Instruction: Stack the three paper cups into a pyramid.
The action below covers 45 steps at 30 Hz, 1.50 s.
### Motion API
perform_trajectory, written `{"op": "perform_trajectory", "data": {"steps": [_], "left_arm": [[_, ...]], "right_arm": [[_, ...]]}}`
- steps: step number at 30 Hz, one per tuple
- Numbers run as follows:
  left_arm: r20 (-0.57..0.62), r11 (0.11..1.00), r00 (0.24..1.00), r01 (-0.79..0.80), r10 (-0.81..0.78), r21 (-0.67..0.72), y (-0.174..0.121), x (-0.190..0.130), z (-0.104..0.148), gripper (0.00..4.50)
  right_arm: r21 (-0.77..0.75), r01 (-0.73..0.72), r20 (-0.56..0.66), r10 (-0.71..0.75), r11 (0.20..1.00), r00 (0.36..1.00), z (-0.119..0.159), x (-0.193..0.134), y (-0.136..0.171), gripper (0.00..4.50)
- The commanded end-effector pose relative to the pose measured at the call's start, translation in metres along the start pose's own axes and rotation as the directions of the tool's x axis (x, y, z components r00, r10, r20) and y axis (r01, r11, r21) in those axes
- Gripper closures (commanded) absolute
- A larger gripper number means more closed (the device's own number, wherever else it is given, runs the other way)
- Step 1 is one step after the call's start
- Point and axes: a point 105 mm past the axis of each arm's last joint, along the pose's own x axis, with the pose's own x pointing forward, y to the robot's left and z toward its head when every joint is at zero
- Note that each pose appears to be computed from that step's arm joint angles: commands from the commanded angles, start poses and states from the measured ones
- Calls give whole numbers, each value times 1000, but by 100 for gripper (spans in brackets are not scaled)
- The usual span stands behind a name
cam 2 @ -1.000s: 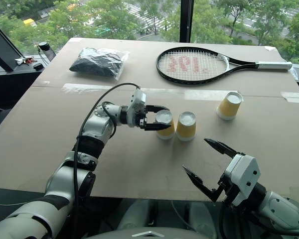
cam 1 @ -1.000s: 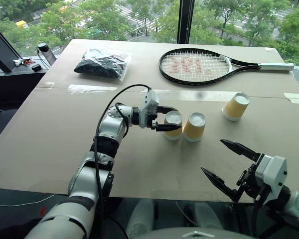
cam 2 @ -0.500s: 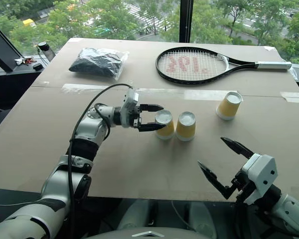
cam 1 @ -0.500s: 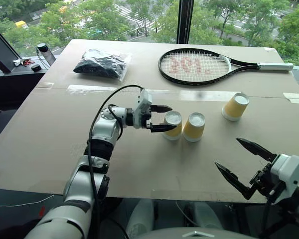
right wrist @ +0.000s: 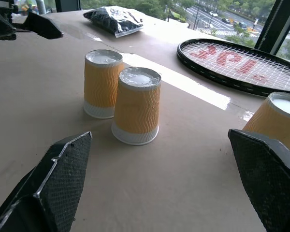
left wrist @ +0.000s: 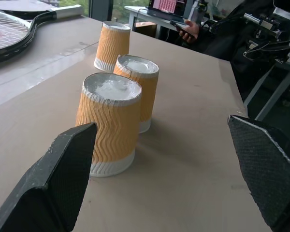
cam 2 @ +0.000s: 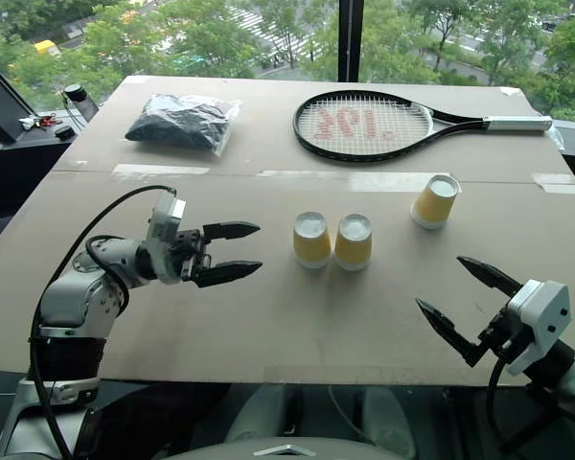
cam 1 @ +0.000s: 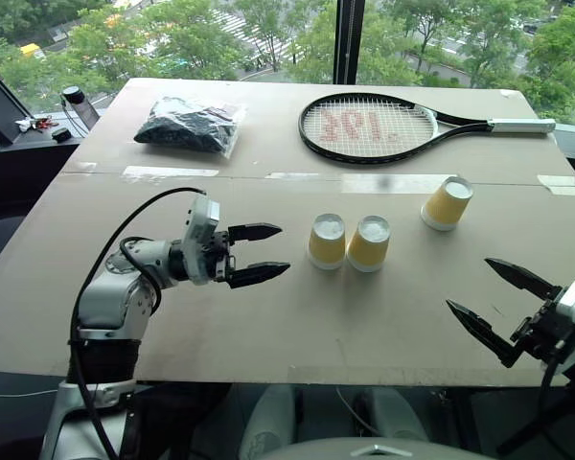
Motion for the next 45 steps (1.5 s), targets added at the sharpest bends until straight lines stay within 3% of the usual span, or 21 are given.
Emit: {"op": "perform_trajectory", "data": {"steps": [1,4,12,28,31,33,38,41,45], "left_arm": [[103,999,995,-5,0,47,-15,-16,31,5],[149,999,989,-15,10,32,-20,-26,39,5],[128,997,989,-74,70,28,-28,-46,31,5],[117,994,988,-107,105,10,-36,-44,22,5],[117,994,987,-112,110,8,-36,-43,21,0],[117,993,987,-116,114,14,-36,-42,20,0],[127,985,979,-169,163,40,-32,-42,15,0],[225,983,962,-174,155,65,-32,-43,18,0],[301,976,937,-206,176,71,-35,-51,13,0]], "right_arm": [[33,168,-38,-166,985,985,-12,26,-47,0],[54,246,-44,-244,968,969,-13,53,-73,0],[58,321,-44,-319,945,947,-4,104,-104,0],[85,326,-77,-320,941,944,0,130,-124,0],[104,324,-82,-316,940,945,-1,132,-124,86],[99,311,-80,-304,945,949,-1,132,-122,173],[100,274,-54,-269,957,961,5,130,-117,173],[84,221,-2,-222,972,975,20,127,-111,173],[60,34,92,-39,998,995,70,120,-83,173]]}}
